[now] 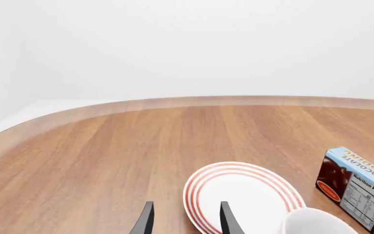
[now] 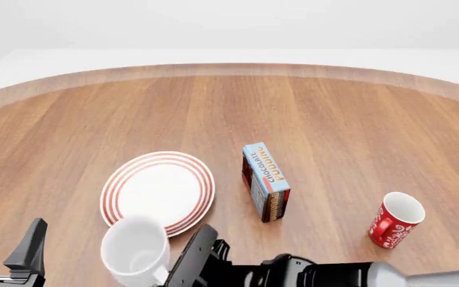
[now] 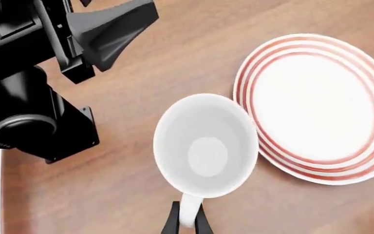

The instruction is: Pick up the white mug and put it on the plate, and put the chocolate pudding to the right of the plate.

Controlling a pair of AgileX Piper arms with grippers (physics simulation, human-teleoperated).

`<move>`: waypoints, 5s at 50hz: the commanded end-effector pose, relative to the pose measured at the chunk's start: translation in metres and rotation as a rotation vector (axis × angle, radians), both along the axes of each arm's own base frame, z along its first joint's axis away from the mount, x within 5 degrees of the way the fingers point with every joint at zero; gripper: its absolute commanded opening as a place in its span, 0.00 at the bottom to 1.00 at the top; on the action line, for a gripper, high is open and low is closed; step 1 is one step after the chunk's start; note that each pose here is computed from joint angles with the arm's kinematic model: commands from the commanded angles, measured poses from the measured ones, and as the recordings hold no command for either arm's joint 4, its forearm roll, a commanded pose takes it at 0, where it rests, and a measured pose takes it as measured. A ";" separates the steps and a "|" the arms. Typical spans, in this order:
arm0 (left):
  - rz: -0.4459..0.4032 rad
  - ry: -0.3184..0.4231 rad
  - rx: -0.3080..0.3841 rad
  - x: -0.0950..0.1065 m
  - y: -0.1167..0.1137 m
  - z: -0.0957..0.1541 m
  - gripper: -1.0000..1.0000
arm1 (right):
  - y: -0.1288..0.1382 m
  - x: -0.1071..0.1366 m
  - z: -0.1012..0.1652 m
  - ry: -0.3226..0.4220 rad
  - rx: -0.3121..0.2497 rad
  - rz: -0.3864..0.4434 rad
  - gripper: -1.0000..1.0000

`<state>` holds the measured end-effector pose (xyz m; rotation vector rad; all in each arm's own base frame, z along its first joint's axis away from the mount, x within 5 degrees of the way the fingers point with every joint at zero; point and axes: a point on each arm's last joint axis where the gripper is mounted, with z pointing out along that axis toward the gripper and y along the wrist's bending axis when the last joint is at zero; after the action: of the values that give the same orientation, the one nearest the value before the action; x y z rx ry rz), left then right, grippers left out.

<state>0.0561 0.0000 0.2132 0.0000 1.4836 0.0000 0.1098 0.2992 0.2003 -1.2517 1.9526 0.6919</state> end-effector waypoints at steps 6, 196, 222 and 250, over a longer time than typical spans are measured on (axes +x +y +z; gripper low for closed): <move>0.000 0.000 0.000 0.000 0.000 0.000 1.00 | -0.005 0.011 0.016 -0.032 0.035 -0.024 0.00; 0.000 0.000 0.000 0.000 0.000 0.000 1.00 | 0.036 0.137 -0.015 0.036 0.095 -0.337 0.00; 0.000 0.000 0.000 0.000 0.000 0.000 1.00 | 0.042 0.139 -0.025 0.057 0.072 -0.339 0.00; 0.000 0.000 0.000 0.000 0.000 0.000 1.00 | 0.047 0.143 -0.034 0.071 0.043 -0.340 0.00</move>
<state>0.0561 0.0000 0.2132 0.0000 1.4836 0.0000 0.2509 0.3445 0.1665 -0.8459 2.1270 0.6076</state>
